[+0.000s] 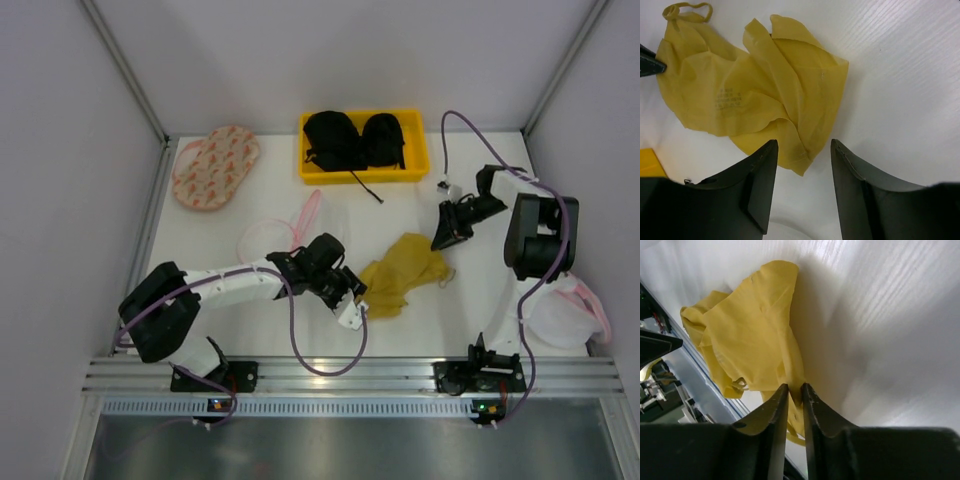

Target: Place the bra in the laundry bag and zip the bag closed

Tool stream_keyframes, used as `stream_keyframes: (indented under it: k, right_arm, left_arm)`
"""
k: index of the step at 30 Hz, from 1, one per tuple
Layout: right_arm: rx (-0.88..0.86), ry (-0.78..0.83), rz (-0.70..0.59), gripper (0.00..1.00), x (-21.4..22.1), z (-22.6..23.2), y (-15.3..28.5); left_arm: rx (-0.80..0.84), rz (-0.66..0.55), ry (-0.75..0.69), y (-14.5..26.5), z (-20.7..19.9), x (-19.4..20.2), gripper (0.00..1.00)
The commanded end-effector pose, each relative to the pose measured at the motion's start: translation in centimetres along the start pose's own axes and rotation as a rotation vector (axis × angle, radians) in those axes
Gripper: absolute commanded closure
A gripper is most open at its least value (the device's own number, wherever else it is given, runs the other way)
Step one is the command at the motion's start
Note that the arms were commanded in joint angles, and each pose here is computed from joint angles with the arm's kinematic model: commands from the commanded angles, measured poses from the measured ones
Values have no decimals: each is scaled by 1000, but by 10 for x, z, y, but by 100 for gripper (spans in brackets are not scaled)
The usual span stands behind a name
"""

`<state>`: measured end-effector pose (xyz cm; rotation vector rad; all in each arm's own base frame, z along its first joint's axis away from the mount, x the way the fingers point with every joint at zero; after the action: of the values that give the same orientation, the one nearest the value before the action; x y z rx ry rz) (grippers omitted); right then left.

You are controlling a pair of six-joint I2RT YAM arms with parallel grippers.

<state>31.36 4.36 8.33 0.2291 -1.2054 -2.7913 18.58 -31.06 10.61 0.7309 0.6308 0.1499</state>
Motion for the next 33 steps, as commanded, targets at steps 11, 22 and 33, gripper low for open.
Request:
stream_keyframes:
  k: [11,22,33]
  right_arm:
    - [-32,95,-12,100,-19,20,-22]
    - [7,128,-58,100,-37,20,-15]
    - [-15,141,-33,100,-30,24,-17]
  left_arm:
    - [7,-55,-208,-16,1,0,57]
    - [85,-33,-228,-18,-23,2,53]
    - [41,12,-245,-33,-6,14,58]
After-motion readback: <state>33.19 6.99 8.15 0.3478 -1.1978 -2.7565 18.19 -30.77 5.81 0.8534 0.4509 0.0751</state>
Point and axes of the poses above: each gripper's point midway between its finger pads, its own y axis back along the fingers, its own z axis along the line the jaws close on, x = y × z, the point moved 4 cm from there along y, back along the fingers, and after that the axes turned 6 degrees about -y, right-handed, at the moved point
